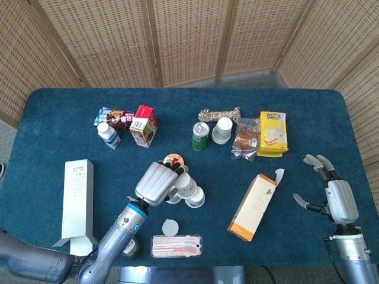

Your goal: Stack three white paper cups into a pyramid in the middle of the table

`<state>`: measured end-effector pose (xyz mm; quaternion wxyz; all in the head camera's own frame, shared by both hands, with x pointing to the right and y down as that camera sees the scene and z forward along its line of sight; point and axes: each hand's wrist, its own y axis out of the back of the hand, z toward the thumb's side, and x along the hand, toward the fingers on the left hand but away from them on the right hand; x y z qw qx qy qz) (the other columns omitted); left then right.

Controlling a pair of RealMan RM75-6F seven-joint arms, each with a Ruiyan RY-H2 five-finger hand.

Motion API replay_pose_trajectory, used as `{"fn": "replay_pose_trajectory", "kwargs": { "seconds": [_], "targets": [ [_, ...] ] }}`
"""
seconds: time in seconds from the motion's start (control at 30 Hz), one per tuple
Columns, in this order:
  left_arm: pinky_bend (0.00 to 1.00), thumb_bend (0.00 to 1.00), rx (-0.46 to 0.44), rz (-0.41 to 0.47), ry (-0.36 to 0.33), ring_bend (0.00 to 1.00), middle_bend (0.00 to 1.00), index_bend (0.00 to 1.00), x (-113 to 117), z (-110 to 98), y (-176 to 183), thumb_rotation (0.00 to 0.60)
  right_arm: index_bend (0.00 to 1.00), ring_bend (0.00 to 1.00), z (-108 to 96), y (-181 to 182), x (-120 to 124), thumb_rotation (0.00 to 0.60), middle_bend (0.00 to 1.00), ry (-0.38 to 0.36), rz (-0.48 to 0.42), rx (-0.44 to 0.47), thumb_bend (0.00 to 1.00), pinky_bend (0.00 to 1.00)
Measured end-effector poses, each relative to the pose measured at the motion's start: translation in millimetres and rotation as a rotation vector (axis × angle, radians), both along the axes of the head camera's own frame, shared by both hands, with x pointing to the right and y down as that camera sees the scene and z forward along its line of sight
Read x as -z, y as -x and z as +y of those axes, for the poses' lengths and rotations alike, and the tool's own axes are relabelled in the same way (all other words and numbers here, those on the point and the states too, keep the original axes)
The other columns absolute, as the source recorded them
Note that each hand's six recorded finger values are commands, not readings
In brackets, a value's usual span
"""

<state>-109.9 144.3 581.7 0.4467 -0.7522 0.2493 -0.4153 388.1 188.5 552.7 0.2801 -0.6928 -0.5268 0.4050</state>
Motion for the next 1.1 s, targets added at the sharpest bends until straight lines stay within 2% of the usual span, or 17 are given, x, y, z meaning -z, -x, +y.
{"fn": "replay_pose_trajectory", "kwargs": {
  "seconds": [0.53,1.1],
  "targets": [
    [0.61,0.35,-0.017,-0.038,0.002,0.49,0.42,0.36,-2.9,8.5,-4.3,0.6,0.12,0.09,0.0,-0.9,0.6,0.6,0.24,0.0,-0.003,-0.002,0.24,0.28],
    [0.6,0.35,-0.035,-0.07,-0.036,0.49,0.42,0.36,-2.1,10.1,-9.4,0.6,0.12,0.09,0.2,-0.6,1.0,0.6,0.24,0.0,-0.004,-0.002,0.24,0.28]
  ]
}}
